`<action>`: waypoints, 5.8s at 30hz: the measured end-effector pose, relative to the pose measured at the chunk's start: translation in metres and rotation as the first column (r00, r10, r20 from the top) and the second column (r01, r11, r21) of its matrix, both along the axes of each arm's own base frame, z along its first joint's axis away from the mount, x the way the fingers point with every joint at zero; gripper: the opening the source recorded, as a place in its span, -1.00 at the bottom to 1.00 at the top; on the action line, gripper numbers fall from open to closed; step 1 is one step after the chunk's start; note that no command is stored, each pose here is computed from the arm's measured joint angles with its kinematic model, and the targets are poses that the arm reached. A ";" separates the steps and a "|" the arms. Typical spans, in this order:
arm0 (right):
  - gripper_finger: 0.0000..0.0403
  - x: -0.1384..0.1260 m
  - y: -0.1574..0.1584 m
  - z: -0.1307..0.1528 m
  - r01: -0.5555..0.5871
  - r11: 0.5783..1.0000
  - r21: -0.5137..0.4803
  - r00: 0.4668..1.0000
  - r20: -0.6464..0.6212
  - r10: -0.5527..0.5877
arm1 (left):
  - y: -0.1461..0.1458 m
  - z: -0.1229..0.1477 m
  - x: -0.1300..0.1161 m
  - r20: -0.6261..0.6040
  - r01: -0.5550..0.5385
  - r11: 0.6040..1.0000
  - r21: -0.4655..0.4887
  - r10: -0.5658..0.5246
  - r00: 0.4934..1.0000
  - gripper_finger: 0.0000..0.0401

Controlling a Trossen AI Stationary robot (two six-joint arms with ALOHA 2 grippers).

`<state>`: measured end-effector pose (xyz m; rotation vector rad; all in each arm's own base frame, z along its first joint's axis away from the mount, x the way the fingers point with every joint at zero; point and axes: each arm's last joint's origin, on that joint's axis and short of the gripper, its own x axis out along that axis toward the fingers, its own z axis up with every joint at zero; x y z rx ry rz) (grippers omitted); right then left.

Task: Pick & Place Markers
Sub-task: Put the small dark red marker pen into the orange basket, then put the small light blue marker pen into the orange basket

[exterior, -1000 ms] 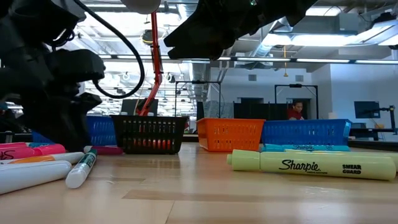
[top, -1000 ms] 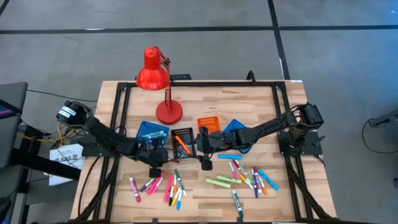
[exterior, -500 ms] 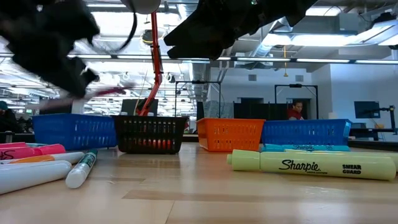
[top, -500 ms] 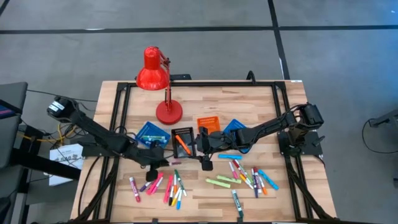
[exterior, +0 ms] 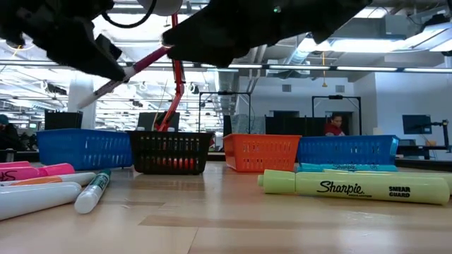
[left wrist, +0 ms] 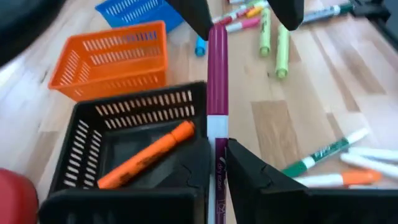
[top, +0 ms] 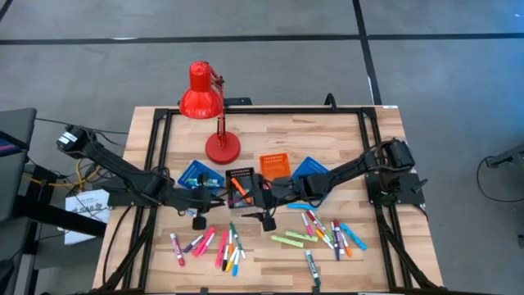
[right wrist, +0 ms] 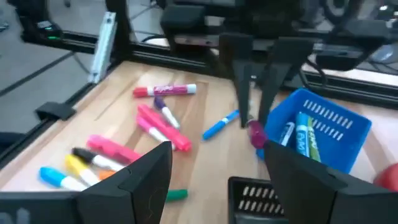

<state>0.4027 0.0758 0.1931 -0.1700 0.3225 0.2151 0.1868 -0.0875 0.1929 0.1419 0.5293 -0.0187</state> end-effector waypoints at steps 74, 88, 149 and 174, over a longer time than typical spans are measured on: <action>-0.76 -0.068 -0.055 0.009 0.682 0.692 -0.238 0.525 -0.499 -0.689 | 0.014 0.008 0.014 0.138 -0.181 0.983 -0.031 0.183 0.973 -0.42; -0.39 -0.061 -0.055 0.009 0.667 0.719 -0.194 0.564 -0.500 -0.658 | 0.014 0.008 0.014 0.138 -0.181 0.983 -0.031 0.183 0.973 -0.42; -0.13 -0.036 -0.015 0.035 0.447 0.889 -0.099 0.837 -0.303 -0.455 | -0.029 -0.024 -0.041 -0.352 -0.041 0.979 -0.198 -0.032 0.935 -0.83; -0.18 0.016 0.006 0.011 0.118 0.993 0.002 0.983 0.144 -0.117 | -0.023 0.037 0.020 0.411 -0.023 0.983 0.181 -0.054 0.910 -0.82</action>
